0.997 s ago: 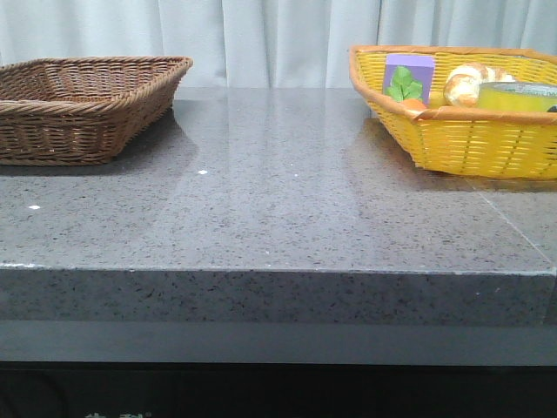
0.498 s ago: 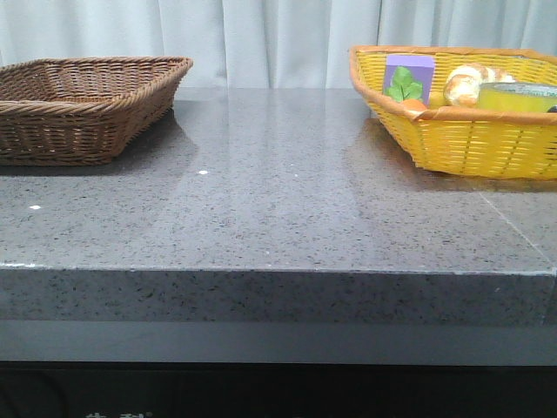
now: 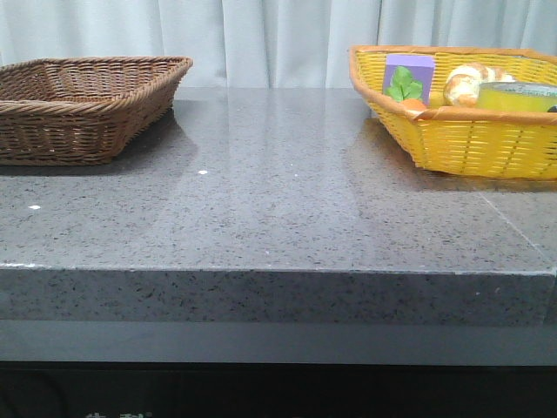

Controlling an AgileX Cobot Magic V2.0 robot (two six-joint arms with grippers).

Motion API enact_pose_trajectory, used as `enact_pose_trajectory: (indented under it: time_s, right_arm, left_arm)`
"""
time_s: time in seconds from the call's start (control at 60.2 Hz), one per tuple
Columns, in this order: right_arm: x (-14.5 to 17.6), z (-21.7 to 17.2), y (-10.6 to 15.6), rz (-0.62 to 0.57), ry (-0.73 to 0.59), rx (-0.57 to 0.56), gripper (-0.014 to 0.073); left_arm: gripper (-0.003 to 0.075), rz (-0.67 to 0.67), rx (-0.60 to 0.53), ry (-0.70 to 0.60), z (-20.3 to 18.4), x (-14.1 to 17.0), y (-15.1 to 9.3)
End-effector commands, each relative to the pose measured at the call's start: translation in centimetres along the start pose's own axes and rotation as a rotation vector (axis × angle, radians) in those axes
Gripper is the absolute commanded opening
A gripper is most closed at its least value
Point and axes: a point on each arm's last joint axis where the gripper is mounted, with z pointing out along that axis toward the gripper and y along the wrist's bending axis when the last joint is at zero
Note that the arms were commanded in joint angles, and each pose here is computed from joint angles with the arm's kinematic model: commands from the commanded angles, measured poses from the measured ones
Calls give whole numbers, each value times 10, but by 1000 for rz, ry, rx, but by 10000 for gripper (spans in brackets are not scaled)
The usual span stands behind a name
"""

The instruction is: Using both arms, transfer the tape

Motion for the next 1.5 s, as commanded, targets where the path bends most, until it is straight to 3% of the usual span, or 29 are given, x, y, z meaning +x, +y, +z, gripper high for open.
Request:
enact_pose_trajectory:
  time_s: [0.0, 0.365, 0.432, 0.515, 0.664, 0.748, 0.847, 1.08, 1.246, 1.478]
  right_arm:
    - [-12, 11, -2, 4, -35, 11, -69]
    - [0, 62, -8, 3, 138, 25, -64]
    - [2, 68, -9, -6, 164, 30, -29]
    - [5, 74, -11, -20, 191, 39, 95]
    - [9, 81, -12, -22, 228, 40, 449]
    - [10, 83, -12, -21, 241, 40, 527]
    - [5, 86, -13, -17, 246, 46, 528]
    - [-24, 109, -35, 41, 324, 129, 528]
    - [-39, 139, -52, 86, 415, 155, 528]
    - [-49, 190, -65, 103, 573, 138, 523]
  left_arm:
    - [-20, -7, -2, -61, 7, -14, 0]
    - [-18, -15, 1, 76, 53, -6, 0]
    - [10, -5, -3, 77, 58, -5, 0]
    - [136, 9, -5, 77, 62, -5, 1]
    - [448, 15, -5, 49, 63, -8, 1]
    - [533, 11, 0, 37, 63, -9, 0]
    - [533, 12, 37, 38, 63, -9, -6]
    - [533, 60, 273, 24, 52, -9, -44]
    - [533, 108, 475, 23, 40, -6, -75]
    - [531, 146, 651, 12, 26, -4, -100]
